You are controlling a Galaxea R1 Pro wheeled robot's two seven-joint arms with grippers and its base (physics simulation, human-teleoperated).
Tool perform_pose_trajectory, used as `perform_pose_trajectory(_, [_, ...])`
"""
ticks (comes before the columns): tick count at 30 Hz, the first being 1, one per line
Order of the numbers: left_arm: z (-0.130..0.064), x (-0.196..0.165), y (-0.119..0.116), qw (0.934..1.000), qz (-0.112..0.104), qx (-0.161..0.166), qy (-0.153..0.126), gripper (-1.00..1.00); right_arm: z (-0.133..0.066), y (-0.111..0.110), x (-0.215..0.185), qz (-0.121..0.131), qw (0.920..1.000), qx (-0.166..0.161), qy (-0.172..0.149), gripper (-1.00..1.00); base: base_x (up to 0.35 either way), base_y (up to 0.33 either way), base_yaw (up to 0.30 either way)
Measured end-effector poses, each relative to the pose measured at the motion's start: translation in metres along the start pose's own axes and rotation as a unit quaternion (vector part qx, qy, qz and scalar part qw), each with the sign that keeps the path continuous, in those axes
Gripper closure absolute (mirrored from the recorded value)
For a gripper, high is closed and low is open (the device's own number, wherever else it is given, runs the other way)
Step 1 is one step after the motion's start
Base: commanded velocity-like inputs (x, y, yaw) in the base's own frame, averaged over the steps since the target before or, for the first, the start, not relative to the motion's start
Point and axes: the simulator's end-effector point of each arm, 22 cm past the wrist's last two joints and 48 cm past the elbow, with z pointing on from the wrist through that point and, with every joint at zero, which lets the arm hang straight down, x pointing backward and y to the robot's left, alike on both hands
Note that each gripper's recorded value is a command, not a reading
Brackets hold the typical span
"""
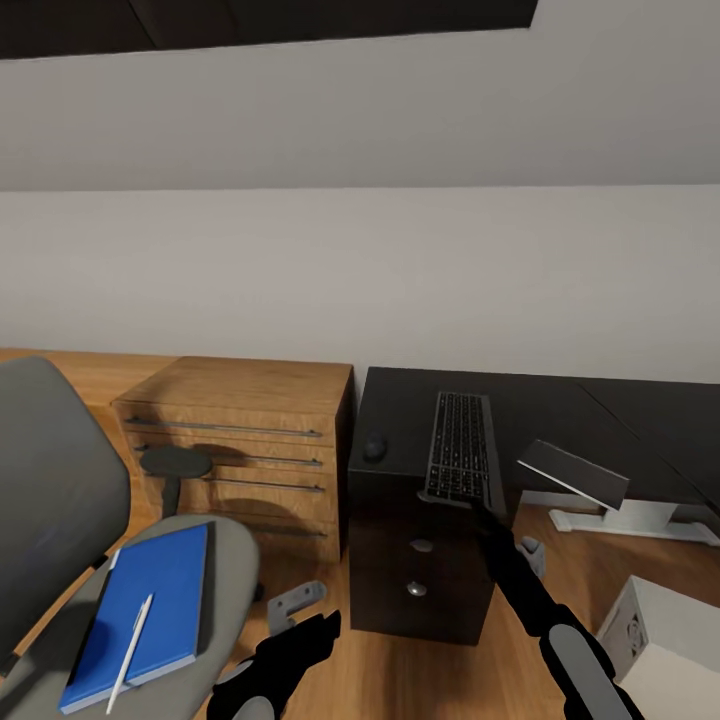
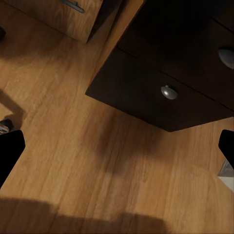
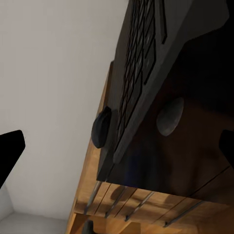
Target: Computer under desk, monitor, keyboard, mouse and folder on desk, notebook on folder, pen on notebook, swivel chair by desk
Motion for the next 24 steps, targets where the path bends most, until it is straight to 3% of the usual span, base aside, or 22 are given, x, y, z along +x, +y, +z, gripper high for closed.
perform_pose_trajectory(24, [0.0003, 0.0010, 0.0005, 1.0000, 0.001, -0.001, 0.001, -1.00, -0.0004, -0.0024, -0.0009, 0.000, 1.0000, 0.003, -0.001, -1.00, 0.089, 0.000, 0.000])
